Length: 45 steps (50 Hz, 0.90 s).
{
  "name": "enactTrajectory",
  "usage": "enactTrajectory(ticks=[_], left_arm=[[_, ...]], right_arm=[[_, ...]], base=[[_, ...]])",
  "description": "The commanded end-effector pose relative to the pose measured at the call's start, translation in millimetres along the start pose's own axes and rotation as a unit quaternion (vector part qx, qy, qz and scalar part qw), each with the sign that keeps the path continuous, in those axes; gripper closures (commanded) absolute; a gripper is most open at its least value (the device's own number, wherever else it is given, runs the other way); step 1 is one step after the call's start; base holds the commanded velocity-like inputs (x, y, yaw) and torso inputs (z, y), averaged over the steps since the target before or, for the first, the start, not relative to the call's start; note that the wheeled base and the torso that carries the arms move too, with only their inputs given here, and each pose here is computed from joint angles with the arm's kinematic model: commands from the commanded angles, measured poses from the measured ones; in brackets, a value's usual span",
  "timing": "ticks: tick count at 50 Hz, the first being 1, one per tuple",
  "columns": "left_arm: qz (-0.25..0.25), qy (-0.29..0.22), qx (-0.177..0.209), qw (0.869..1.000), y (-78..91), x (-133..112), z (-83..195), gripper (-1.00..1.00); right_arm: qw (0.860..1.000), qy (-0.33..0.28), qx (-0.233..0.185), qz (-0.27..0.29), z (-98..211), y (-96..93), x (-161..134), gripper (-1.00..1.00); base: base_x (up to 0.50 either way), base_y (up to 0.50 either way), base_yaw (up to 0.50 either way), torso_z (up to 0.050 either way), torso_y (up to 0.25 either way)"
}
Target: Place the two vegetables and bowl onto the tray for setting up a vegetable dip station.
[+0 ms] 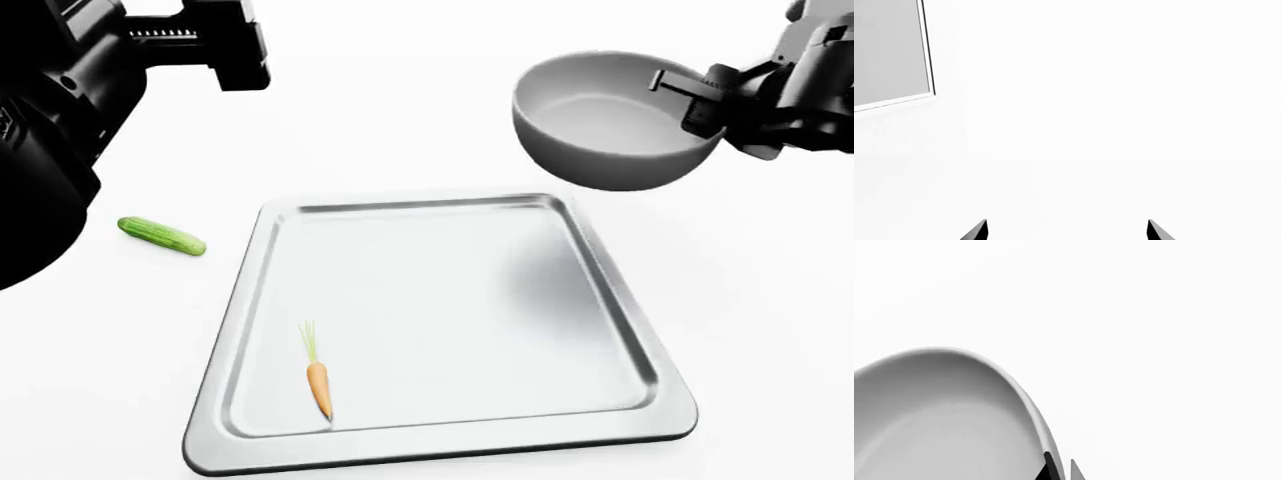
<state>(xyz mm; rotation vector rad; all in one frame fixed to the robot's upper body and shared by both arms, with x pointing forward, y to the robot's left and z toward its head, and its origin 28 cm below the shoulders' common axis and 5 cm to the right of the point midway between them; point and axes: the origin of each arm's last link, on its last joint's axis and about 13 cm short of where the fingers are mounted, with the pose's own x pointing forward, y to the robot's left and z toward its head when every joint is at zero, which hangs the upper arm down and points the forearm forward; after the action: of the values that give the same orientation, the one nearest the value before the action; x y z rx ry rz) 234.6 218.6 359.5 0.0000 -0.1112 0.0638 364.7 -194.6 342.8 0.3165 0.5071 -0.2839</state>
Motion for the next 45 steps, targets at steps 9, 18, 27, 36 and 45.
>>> enactTrajectory(ticks=[9, 18, 27, 36, 45], left_arm=[[0.0, 0.0, 0.001, 1.0, -0.3, 0, 0, -1.0], [0.0, 0.0, 0.001, 1.0, -0.3, 0, 0, -1.0], [0.0, 0.0, 0.001, 1.0, -0.3, 0, 0, -1.0], [0.0, -0.001, 0.0, 1.0, 0.1, 0, 0, -1.0], [0.0, 0.0, 0.0, 1.0, -0.2, 0, 0, -1.0]], right_arm=[[0.988, 0.031, -0.096, 0.12, -41, 31.8, -40, 1.0], [0.98, 0.043, -0.116, 0.157, -51, 49.9, -43, 1.0], [0.976, 0.059, -0.12, 0.17, -62, 58.3, -36, 1.0], [0.977, 0.069, -0.12, 0.163, -70, 59.2, -26, 1.0], [0.977, 0.08, -0.115, 0.159, -78, 56.8, -18, 1.0]], base=[[0.0, 0.0, 0.0, 0.0, 0.0], [0.0, 0.0, 0.0, 0.0, 0.001], [0.0, 0.0, 0.0, 0.0, 0.0], [0.0, 0.0, 0.0, 0.0, 0.0], [0.0, 0.0, 0.0, 0.0, 0.0]])
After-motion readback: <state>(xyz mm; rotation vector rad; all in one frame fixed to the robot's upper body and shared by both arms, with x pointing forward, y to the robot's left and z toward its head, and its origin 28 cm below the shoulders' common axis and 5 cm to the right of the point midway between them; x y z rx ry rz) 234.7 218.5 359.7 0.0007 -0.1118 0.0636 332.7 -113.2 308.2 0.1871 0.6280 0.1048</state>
